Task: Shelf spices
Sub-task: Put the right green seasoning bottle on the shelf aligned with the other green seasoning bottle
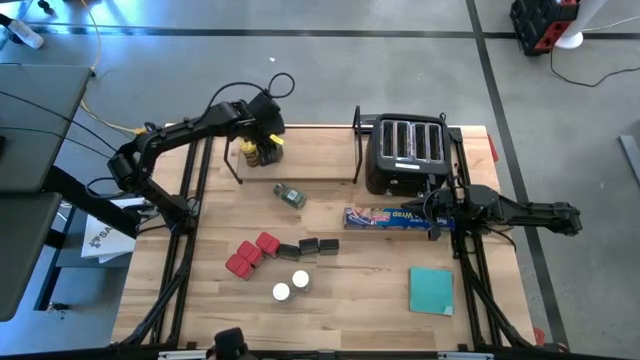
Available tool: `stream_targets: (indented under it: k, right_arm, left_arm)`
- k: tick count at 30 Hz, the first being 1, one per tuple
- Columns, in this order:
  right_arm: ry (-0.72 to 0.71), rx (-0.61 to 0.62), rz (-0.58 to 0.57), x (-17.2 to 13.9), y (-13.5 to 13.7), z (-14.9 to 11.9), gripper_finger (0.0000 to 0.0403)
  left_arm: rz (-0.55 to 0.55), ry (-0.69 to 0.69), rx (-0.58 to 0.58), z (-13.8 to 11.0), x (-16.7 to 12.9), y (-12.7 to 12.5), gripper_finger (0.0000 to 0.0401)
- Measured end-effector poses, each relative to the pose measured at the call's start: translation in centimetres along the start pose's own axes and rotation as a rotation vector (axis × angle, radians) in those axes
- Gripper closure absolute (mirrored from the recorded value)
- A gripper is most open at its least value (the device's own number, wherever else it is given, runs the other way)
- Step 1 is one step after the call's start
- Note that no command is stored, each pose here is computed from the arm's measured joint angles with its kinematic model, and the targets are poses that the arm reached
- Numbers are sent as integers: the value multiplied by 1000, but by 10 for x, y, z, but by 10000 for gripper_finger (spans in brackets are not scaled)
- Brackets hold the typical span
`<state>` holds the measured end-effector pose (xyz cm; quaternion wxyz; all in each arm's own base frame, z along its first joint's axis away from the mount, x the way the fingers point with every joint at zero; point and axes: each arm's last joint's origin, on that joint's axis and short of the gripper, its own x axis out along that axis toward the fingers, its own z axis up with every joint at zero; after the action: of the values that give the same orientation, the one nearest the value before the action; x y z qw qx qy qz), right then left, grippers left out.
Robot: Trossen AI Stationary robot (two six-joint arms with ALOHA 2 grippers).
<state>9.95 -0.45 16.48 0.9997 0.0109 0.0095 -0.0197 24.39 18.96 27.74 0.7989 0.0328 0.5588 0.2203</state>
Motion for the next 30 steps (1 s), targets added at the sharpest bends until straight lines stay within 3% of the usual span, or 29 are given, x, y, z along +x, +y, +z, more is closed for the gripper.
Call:
stream_targets:
  k: [12, 26, 30]
  right_arm:
    - [0, 0, 0, 0, 0, 0, 403]
    - [-1, 0, 0, 0, 0, 0, 403]
    - [0, 0, -1, 0, 0, 0, 403]
  left_arm:
    - [82, 22, -79, -2, 1, 8, 264]
    - [136, -12, -133, -1, -12, 6, 272]
    - [95, -68, -154, 3, -25, 2, 273]
